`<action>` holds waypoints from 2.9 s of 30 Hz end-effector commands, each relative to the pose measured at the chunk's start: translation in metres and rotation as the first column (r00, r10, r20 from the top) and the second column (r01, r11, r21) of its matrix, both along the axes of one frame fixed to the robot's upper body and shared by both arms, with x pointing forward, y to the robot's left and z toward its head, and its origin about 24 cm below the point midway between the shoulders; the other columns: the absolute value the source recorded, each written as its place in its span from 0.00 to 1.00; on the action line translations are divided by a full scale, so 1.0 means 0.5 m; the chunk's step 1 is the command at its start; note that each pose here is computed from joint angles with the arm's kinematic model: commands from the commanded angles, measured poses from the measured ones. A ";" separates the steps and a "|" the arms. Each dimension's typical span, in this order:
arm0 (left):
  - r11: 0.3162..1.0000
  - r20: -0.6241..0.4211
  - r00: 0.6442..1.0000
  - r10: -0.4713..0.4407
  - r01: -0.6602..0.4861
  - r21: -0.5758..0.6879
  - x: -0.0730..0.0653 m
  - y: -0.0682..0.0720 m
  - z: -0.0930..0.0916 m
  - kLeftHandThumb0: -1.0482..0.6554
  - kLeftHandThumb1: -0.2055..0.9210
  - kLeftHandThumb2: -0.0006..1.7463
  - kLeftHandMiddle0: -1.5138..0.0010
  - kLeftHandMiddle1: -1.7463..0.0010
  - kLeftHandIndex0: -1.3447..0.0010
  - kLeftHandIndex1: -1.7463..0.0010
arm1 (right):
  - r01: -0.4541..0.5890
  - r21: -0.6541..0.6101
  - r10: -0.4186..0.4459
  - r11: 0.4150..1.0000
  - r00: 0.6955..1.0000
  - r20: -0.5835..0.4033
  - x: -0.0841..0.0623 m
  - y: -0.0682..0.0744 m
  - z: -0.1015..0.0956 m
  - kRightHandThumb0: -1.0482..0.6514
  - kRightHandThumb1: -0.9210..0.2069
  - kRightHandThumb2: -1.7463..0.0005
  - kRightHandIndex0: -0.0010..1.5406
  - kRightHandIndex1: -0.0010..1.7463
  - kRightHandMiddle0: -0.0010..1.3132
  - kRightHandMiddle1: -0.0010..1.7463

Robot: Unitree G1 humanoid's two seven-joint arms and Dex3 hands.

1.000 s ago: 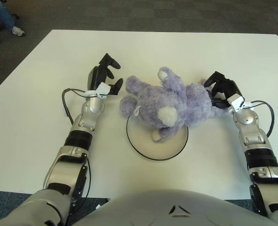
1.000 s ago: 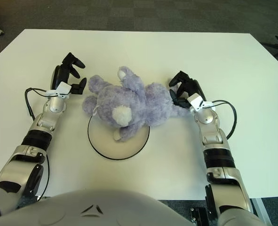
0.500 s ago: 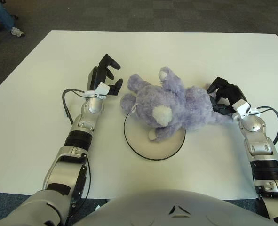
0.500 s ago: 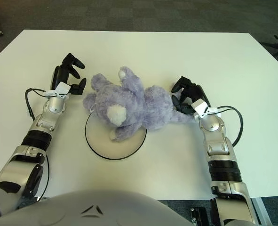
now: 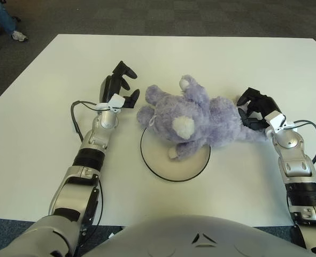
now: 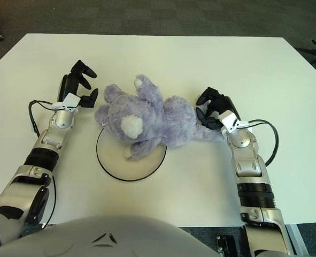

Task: Put the doll into the plate.

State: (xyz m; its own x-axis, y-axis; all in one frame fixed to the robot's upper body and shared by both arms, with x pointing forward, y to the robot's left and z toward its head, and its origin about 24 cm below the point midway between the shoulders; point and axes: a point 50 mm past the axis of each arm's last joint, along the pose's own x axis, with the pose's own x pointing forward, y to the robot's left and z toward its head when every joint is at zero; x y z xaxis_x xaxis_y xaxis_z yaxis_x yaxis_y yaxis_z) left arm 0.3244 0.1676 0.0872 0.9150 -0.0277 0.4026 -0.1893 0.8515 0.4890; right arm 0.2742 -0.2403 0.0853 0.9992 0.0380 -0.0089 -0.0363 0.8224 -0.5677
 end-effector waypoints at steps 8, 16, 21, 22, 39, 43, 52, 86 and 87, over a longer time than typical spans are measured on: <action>1.000 0.007 1.000 0.002 -0.002 0.015 0.003 0.001 0.004 0.61 0.36 0.83 0.51 0.00 0.65 0.04 | 0.054 0.089 -0.058 0.995 0.997 0.044 0.022 0.001 0.037 0.61 0.48 0.30 0.31 0.98 0.35 0.97; 1.000 0.005 1.000 0.007 -0.007 0.024 0.004 0.000 0.002 0.61 0.36 0.83 0.51 0.00 0.66 0.03 | 0.062 0.190 -0.081 0.980 0.993 0.091 0.042 -0.008 0.068 0.61 0.47 0.31 0.30 0.99 0.34 0.98; 1.000 0.008 1.000 0.009 -0.010 0.024 0.005 -0.001 0.001 0.61 0.36 0.83 0.51 0.00 0.65 0.04 | 0.050 0.262 -0.082 0.964 0.990 0.112 0.051 -0.021 0.093 0.61 0.46 0.31 0.29 1.00 0.33 0.99; 1.000 0.008 1.000 0.009 -0.009 0.023 0.005 -0.001 0.001 0.61 0.36 0.83 0.51 0.00 0.65 0.04 | 0.045 0.283 -0.082 0.958 0.990 0.118 0.052 -0.023 0.099 0.61 0.46 0.31 0.29 1.00 0.33 0.99; 0.999 -0.027 0.999 -0.026 0.025 -0.041 0.003 -0.007 -0.005 0.61 0.36 0.83 0.51 0.00 0.65 0.03 | 0.035 0.440 -0.108 0.897 0.984 0.142 0.054 -0.029 0.146 0.61 0.56 0.23 0.34 1.00 0.39 0.99; 0.995 -0.034 0.999 -0.025 0.022 -0.095 0.003 -0.009 -0.010 0.61 0.37 0.83 0.52 0.00 0.67 0.02 | 0.045 0.466 -0.115 0.884 0.986 0.123 0.061 -0.022 0.141 0.61 0.57 0.22 0.34 1.00 0.39 1.00; 0.952 -0.078 0.996 -0.042 0.016 -0.306 0.006 -0.006 -0.021 0.61 0.38 0.82 0.61 0.00 0.60 0.01 | 0.090 0.487 -0.142 0.869 0.987 0.070 0.077 -0.005 0.100 0.61 0.57 0.21 0.35 1.00 0.40 0.99; 0.737 -0.193 0.976 -0.100 -0.058 -0.673 0.014 0.031 -0.076 0.61 0.45 0.77 0.66 0.00 0.63 0.00 | 0.043 0.622 -0.092 0.781 0.995 0.047 0.120 -0.039 -0.033 0.61 0.71 0.11 0.42 1.00 0.48 1.00; 0.737 -0.193 0.976 -0.100 -0.057 -0.674 0.014 0.031 -0.077 0.61 0.45 0.77 0.66 0.00 0.63 0.00 | 0.043 0.625 -0.093 0.779 0.995 0.047 0.120 -0.038 -0.034 0.61 0.71 0.11 0.42 1.00 0.49 1.00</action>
